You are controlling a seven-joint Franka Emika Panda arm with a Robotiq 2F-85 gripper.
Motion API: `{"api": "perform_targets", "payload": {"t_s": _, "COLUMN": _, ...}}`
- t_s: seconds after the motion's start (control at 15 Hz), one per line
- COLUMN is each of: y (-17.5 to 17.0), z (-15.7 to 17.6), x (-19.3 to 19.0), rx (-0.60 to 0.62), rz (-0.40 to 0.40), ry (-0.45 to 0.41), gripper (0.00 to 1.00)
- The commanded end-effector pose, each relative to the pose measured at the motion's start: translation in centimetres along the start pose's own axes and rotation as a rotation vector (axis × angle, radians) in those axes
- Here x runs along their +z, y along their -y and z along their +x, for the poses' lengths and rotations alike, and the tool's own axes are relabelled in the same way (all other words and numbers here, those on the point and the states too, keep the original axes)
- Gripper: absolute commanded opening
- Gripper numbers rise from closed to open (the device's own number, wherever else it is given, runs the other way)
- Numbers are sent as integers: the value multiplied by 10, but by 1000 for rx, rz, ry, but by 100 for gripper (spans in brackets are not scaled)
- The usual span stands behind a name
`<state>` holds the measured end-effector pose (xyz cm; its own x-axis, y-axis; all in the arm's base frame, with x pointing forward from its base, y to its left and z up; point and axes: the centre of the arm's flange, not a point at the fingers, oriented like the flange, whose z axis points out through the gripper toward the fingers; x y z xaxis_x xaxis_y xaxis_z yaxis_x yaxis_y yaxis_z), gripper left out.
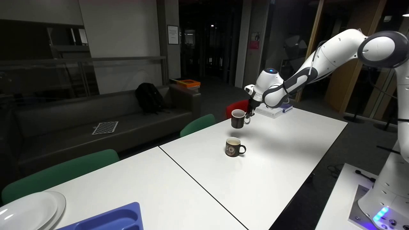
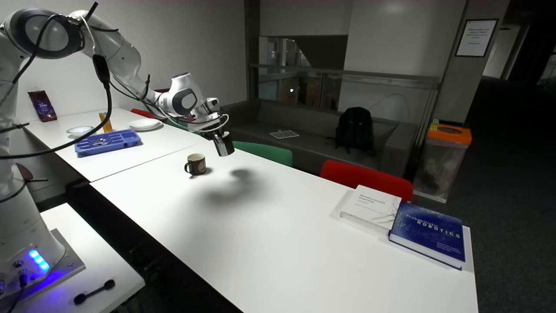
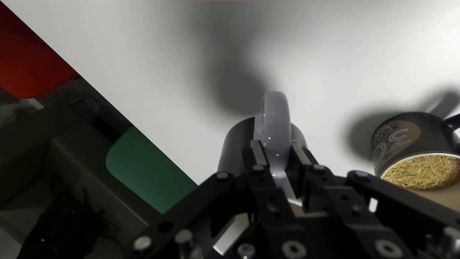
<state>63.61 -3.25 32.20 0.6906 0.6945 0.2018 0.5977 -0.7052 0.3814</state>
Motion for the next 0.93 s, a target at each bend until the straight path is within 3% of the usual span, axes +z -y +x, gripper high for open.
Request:
{"api": "perform_targets", "payload": {"t_s": 0.0, "y": -1, "z": 9, "x": -22, "rx": 16, "rz": -97, "ry": -3, "gripper": 5}}
{"api": "perform_targets", "payload": {"t_s": 0.87, "y": 35, "z": 52, "x": -23, "rx": -111, "rz": -292, "ry": 42, "gripper": 5}}
